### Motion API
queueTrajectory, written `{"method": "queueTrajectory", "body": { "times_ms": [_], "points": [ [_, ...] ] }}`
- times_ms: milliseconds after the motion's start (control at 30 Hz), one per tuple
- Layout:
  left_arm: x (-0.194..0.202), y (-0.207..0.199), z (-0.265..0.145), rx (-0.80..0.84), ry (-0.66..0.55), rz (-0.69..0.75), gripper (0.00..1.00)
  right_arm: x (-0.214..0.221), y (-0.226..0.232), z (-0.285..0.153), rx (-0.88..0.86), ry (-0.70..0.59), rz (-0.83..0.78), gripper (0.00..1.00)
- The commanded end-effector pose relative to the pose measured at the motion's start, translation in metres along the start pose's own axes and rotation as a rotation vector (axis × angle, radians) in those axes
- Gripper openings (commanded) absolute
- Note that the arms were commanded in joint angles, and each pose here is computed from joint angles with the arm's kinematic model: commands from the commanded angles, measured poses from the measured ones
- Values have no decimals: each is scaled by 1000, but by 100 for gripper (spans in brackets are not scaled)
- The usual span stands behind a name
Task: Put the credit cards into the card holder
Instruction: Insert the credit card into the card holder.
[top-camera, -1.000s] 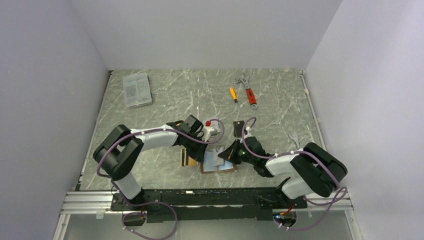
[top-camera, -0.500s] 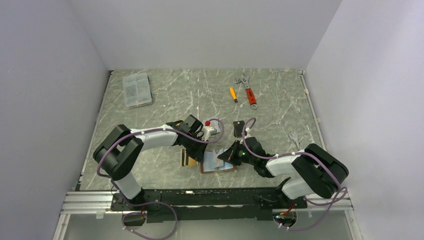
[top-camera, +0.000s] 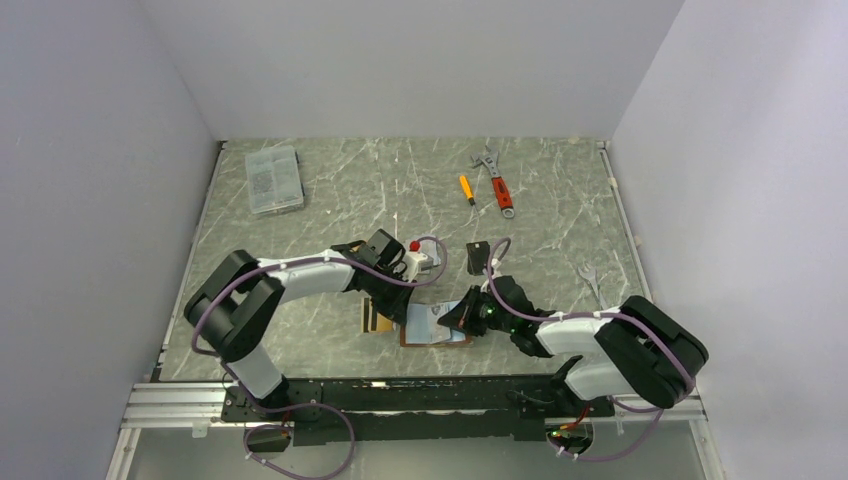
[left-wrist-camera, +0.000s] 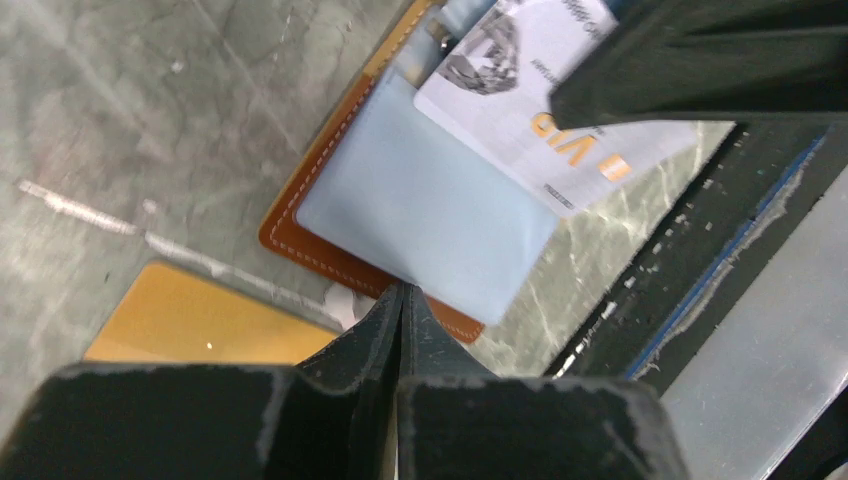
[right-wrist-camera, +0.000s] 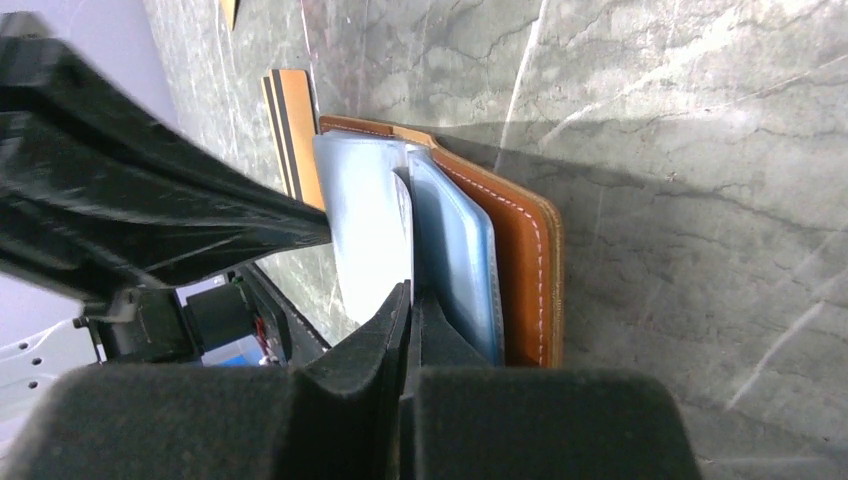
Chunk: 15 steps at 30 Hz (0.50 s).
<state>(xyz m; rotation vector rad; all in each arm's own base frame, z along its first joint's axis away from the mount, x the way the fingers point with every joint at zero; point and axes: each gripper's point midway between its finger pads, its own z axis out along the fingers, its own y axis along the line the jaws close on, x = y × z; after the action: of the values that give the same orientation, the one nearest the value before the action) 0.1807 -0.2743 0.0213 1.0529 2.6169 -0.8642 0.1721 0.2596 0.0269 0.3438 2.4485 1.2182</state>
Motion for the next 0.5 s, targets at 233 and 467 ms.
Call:
{"method": "queueTrajectory", "body": {
  "times_ms": [233,467],
  "points": [
    [-13,-3,-4,11,-46,17,4,12,-26,-7,92,30,16,0],
    [-13,-1,-5,-4,-49,43,4,13,-24,1,85,53,11,0]
  ]
}}
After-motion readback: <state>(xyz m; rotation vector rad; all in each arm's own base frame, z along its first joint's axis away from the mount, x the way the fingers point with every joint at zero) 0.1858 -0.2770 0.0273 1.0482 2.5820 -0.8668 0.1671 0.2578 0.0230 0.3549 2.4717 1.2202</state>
